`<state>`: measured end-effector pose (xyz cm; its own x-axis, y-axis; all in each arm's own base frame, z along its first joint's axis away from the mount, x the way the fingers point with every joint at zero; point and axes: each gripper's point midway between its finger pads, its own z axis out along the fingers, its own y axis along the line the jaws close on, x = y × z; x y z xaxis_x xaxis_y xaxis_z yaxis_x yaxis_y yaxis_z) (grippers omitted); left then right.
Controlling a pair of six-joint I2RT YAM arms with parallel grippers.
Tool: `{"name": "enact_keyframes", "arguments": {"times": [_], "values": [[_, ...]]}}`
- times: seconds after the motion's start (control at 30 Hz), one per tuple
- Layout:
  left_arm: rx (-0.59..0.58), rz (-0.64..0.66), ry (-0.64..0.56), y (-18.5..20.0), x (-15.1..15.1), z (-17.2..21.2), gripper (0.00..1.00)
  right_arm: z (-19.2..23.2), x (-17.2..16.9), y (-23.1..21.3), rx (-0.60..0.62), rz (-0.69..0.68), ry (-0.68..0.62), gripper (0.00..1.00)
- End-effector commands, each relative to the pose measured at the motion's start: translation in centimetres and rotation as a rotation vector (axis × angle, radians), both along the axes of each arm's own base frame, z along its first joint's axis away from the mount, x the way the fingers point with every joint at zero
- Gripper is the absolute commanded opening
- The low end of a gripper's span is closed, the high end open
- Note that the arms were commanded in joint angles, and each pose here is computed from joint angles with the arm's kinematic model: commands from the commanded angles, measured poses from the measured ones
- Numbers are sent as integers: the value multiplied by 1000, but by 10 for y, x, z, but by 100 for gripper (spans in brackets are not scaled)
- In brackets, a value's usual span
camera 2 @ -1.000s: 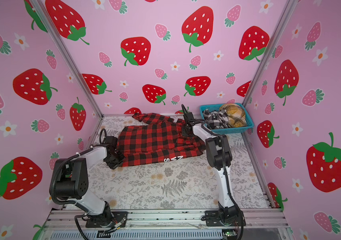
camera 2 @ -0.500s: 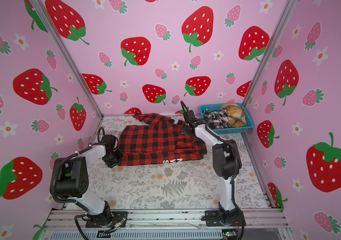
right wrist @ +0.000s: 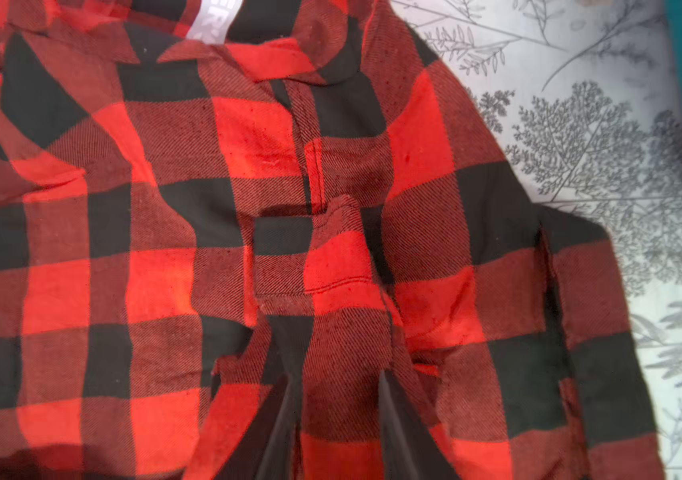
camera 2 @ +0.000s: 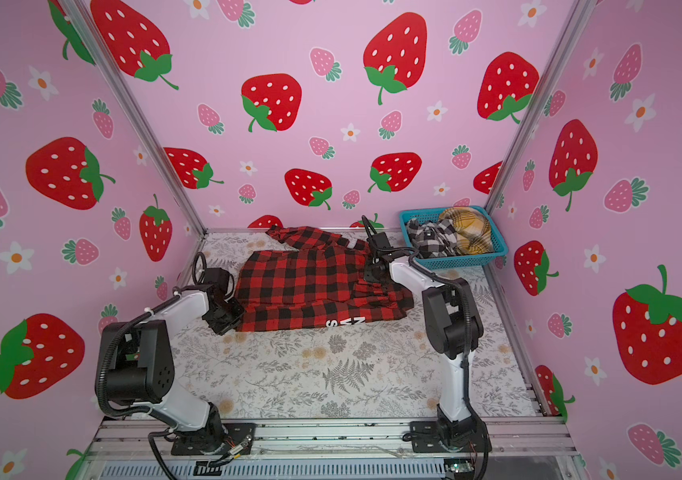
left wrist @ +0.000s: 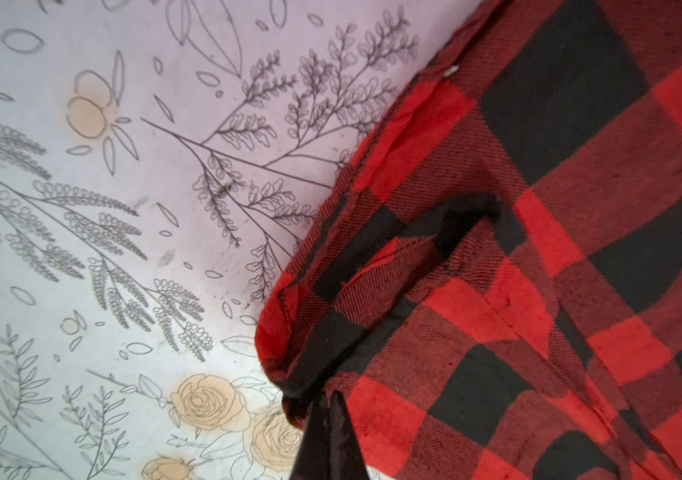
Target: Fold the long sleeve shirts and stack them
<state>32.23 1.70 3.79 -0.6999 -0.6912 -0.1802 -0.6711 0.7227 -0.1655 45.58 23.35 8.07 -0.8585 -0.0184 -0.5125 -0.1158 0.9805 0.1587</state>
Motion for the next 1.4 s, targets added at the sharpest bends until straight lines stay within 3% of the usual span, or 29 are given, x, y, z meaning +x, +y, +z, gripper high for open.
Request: {"name": "enact_keyframes", "arguments": {"times": [0.0, 0.13, 0.27, 0.43, 0.5, 0.57, 0.67, 0.83, 1.03, 1.37], "values": [[4, 3, -16, 2, 3, 13, 0, 4, 7, -3, -24, -10, -11, 45], [14, -7, -30, 3, 5, 20, 0, 4, 12, -14, -49, -47, -13, 51], [27, -19, -54, 5, 9, 32, 0, -9, 15, -5, -20, -14, 23, 35], [15, -34, -94, 2, 15, 44, 0, -31, 13, 1, -17, 3, 73, 37], [4, -43, -109, -1, 17, 48, 0, -33, 14, 1, -17, 4, 75, 30], [-4, -47, -123, -3, 18, 51, 0, -29, 19, -2, -39, -7, 59, 12], [-17, -64, -131, -10, 19, 50, 0, -3, 29, -5, -56, -20, 1, 0], [-79, -79, -72, -33, 10, 17, 0, 66, 42, -7, -56, -55, -146, 0], [-108, -47, -22, -36, -3, -13, 0, 144, 47, -6, 36, -101, -297, 0], [-101, -56, -29, -35, -1, -10, 0, 240, 59, -6, 146, -194, -500, 0]]}}
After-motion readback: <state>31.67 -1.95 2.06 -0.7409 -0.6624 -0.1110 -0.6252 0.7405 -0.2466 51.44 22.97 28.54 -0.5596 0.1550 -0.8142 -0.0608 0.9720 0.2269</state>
